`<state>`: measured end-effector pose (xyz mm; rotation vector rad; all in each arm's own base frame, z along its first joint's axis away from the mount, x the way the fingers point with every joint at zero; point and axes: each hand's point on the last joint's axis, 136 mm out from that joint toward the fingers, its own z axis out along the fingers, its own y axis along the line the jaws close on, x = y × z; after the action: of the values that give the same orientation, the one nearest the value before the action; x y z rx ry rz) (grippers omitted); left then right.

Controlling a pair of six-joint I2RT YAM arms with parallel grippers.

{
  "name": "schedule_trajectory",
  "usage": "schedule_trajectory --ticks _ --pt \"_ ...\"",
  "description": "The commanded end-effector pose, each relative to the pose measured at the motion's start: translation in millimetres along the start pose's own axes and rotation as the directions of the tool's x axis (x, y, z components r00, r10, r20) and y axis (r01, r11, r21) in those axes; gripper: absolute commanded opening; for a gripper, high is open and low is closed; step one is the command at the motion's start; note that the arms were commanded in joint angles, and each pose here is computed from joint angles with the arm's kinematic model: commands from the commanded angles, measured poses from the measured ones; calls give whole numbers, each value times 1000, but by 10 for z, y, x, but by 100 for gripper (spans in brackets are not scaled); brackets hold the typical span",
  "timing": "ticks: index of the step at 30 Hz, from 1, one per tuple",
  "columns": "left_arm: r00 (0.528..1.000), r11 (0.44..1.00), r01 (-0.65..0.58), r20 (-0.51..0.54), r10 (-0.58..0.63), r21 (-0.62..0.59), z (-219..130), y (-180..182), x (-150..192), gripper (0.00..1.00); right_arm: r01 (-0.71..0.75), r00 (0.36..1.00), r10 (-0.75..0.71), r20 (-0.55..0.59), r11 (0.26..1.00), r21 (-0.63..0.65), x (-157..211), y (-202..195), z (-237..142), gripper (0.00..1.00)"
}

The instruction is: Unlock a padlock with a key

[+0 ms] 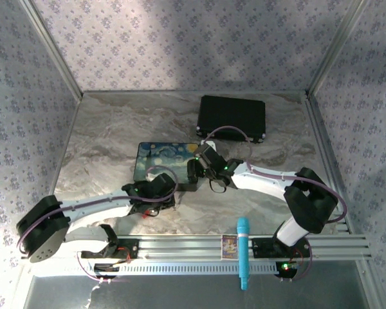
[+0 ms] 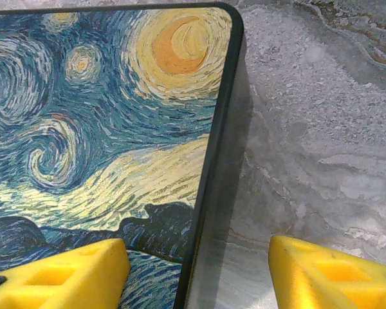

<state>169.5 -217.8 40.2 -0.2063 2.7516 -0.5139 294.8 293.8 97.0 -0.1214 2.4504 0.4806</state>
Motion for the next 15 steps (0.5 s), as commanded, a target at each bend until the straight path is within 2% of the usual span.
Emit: schedule_trajectory --ticks 1,3,10,15 --pt "990 971 -140 -48 133 -194 74 363 132 12 26 991 -18 -131 998 65 433 -246 133 62" --pt "990 969 -143 -49 136 -200 119 350 142 16 17 991 -9 -131 998 60 447 -261 139 62" --pt "990 965 -141 -32 138 -221 189 334 124 19 6 991 2 -136 998 60 506 -306 141 62" --pt "988 959 -152 -15 153 -241 207 275 101 34 -2 991 9 -133 998 59 509 -319 147 62"
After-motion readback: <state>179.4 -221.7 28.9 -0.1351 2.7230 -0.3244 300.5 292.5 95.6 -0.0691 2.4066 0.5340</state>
